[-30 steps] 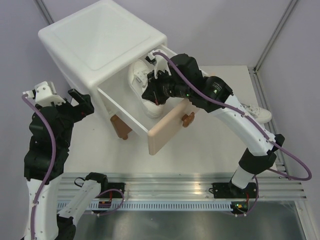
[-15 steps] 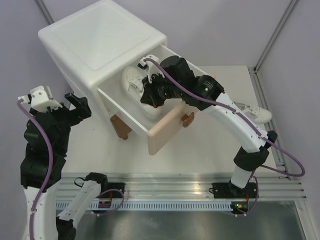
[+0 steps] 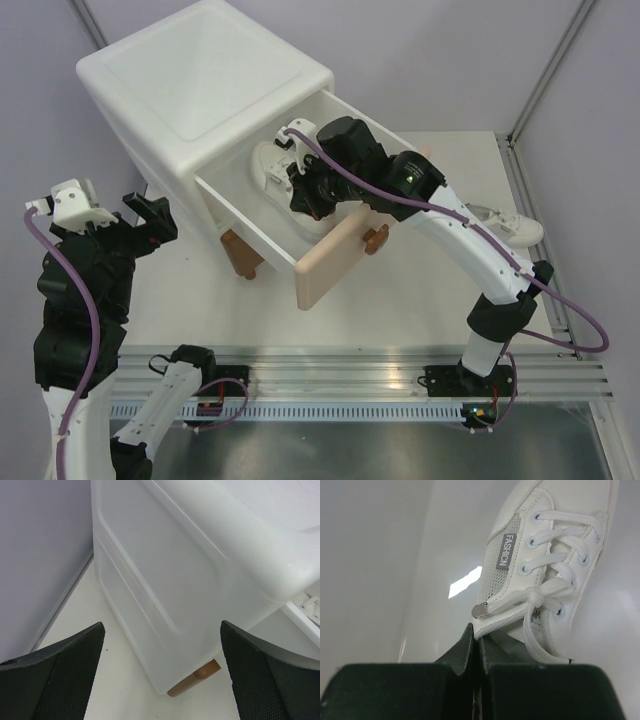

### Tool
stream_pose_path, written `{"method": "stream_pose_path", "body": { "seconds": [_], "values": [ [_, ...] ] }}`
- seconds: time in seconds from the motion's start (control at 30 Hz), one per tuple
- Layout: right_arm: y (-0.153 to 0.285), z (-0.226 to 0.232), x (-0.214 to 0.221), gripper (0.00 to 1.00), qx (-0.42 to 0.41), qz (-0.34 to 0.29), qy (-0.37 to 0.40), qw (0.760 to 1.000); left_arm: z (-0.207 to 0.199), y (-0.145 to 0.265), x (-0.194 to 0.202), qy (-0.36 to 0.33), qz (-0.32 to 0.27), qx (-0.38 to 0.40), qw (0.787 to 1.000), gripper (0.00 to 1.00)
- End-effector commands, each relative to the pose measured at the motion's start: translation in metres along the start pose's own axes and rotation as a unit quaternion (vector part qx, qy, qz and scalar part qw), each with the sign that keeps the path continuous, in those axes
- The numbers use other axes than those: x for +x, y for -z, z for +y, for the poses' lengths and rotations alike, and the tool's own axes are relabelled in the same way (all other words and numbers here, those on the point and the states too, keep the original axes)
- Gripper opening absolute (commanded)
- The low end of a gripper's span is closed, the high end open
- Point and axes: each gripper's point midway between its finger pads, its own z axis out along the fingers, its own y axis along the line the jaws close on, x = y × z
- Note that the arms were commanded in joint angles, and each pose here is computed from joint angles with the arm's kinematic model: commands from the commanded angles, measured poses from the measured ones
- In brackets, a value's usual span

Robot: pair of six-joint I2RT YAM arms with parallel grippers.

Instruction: Place and organize the shoes in the shoe cabinet

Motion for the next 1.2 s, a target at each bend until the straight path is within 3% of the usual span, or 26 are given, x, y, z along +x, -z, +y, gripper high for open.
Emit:
{"method": "stream_pose_path", "body": {
  "seconds": [0.0, 0.8, 0.97, 1.17],
  "values": [
    [-0.002, 0.004, -0.018, 0.00, -0.010, -0.039, 0.027, 0.999, 0.001, 0.000, -0.007, -0.024, -0.007, 0.001, 1.000, 1.00],
    [-0.015, 0.004, -0.004, 0.01, -0.021, -0.020, 0.043, 0.999, 0.002, -0.004, -0.004, -0.053, 0.002, -0.001, 0.999, 1.00],
    [-0.014, 0.004, -0.005, 0.05, -0.021, -0.021, 0.045, 0.999, 0.000, -0.007, -0.004, -0.056, 0.004, 0.000, 0.998, 0.99],
    [-0.012, 0.007, -0.002, 0.01, -0.030, -0.019, 0.057, 0.998, 0.000, -0.009, -0.004, -0.062, 0.006, 0.000, 0.998, 1.00]
  ]
}}
